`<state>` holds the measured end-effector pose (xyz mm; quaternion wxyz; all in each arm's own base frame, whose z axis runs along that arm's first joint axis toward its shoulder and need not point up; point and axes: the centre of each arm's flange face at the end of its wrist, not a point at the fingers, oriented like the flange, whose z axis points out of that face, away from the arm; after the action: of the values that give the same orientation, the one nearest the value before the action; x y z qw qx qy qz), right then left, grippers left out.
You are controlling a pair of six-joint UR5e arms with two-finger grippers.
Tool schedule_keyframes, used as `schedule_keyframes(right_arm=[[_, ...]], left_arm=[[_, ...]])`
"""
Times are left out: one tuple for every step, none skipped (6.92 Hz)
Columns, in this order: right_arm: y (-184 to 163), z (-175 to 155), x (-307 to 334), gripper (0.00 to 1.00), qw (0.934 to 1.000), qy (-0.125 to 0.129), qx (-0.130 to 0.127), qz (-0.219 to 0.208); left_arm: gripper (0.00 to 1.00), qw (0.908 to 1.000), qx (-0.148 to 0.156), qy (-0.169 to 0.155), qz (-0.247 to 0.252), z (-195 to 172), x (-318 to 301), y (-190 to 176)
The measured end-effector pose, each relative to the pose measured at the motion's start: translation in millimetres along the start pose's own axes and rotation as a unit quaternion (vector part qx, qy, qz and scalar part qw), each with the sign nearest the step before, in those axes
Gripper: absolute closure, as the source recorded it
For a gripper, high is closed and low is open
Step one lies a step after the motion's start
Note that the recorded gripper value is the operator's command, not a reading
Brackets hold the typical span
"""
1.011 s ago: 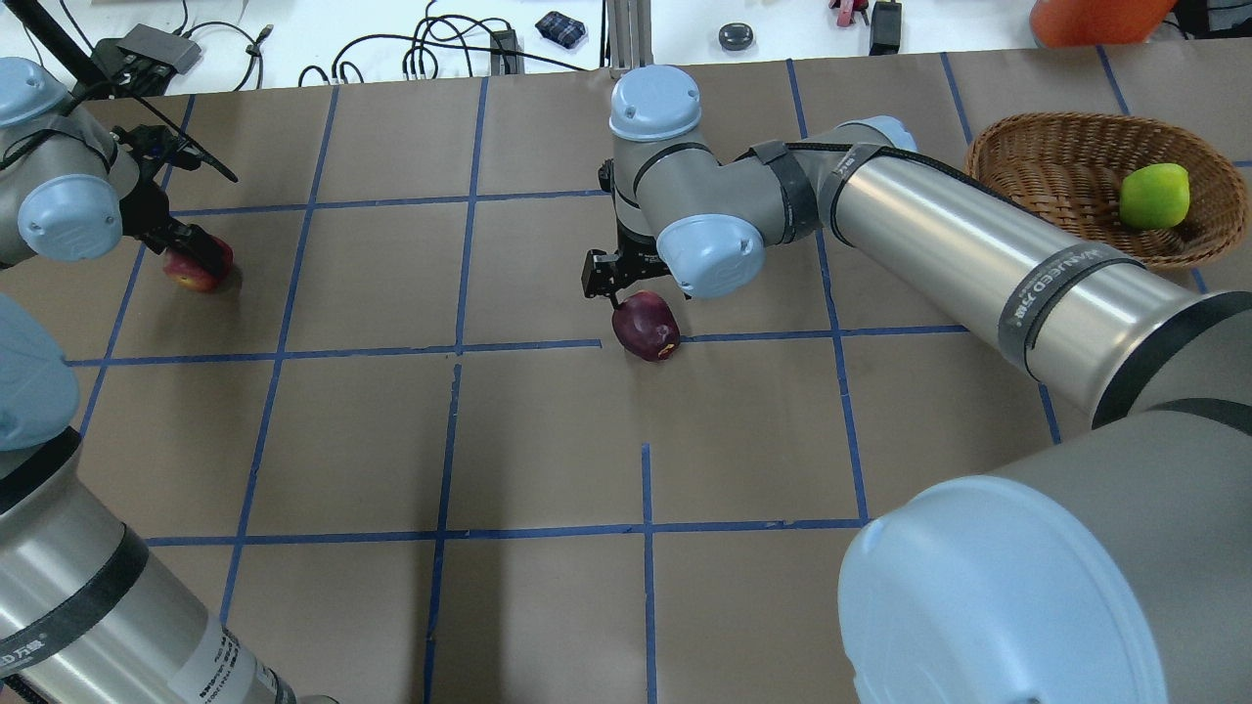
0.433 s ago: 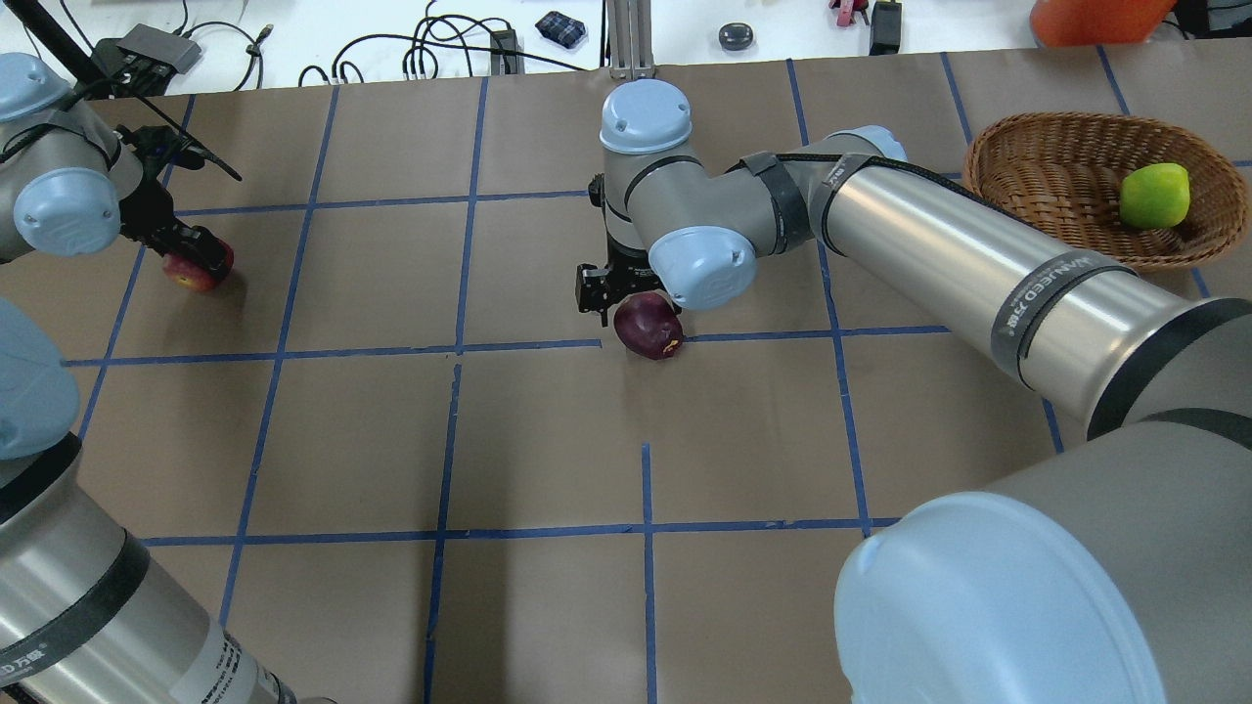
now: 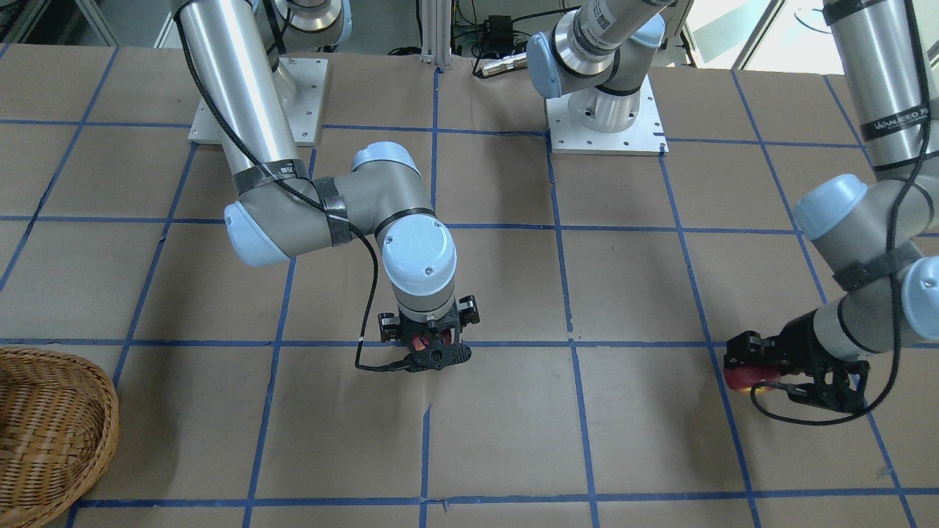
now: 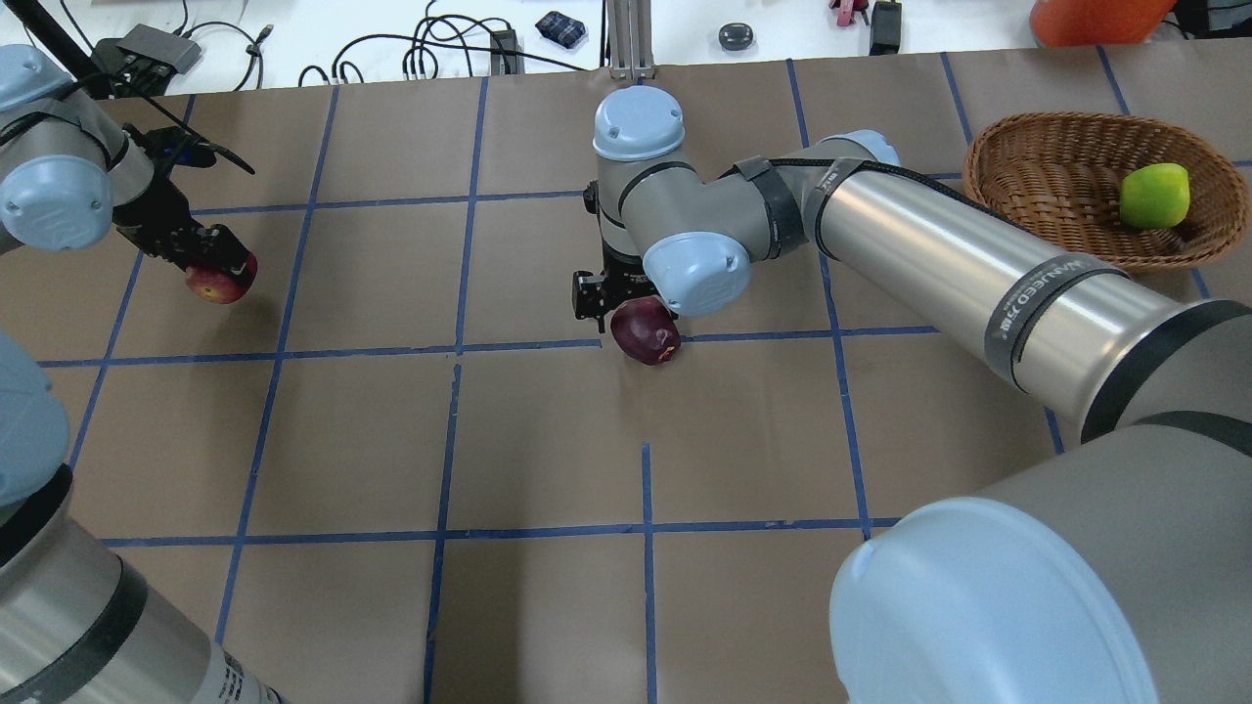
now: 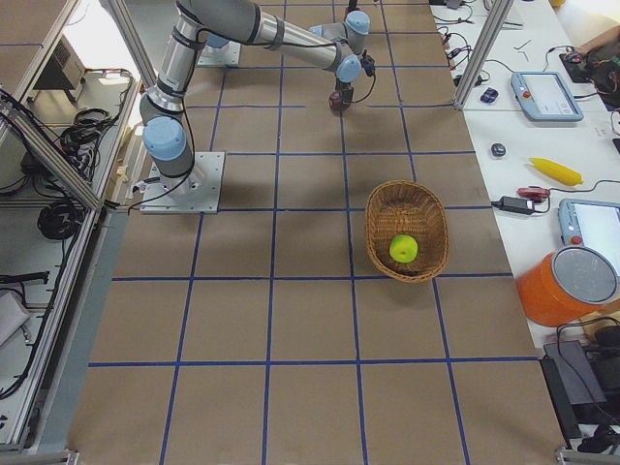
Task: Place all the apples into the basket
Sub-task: 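Grasp the centered red apple with the right gripper while the left grasps another, then drop the red apple in the basket while the left gripper centers its apple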
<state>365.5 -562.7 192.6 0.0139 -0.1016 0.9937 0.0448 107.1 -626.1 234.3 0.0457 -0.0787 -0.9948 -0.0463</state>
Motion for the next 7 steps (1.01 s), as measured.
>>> schedule_keyframes(right_arm=[[1.4,5.1,8.3,1.00,0.9999,0.015,0.007,-0.001],[-2.5,0.5,17.0,1.00,0.9993,0.032,0.022,-0.001],[-8.3,-10.2,31.2,1.00,0.9986,0.040,0.035,0.008],[-15.1,-32.5,63.1,1.00,0.9975,0.041,0.048,0.031],[-18.7,-64.7,117.3,1.00,0.9954,0.041,0.055,0.067],[-15.8,-99.5,197.6,1.00,0.9921,0.042,0.058,0.103],[-1.6,-133.9,283.5,1.00,0.9887,0.045,0.064,0.128]], left_arm=[[0.63,0.9995,-0.007,0.001,-0.031,0.3,51.6,6.6],[0.63,0.9979,-0.011,-0.006,-0.063,-0.4,110.4,9.6],[0.63,0.9952,-0.009,-0.011,-0.097,-3.0,163.5,11.2],[0.63,0.9919,-0.005,-0.012,-0.127,-5.2,207.0,13.2],[0.63,0.9874,-0.003,-0.006,-0.158,-3.8,246.0,14.0],[0.63,0.9796,0.005,0.005,-0.201,1.6,295.4,12.7],[0.63,0.9713,0.027,0.014,-0.236,9.9,352.9,12.5]])
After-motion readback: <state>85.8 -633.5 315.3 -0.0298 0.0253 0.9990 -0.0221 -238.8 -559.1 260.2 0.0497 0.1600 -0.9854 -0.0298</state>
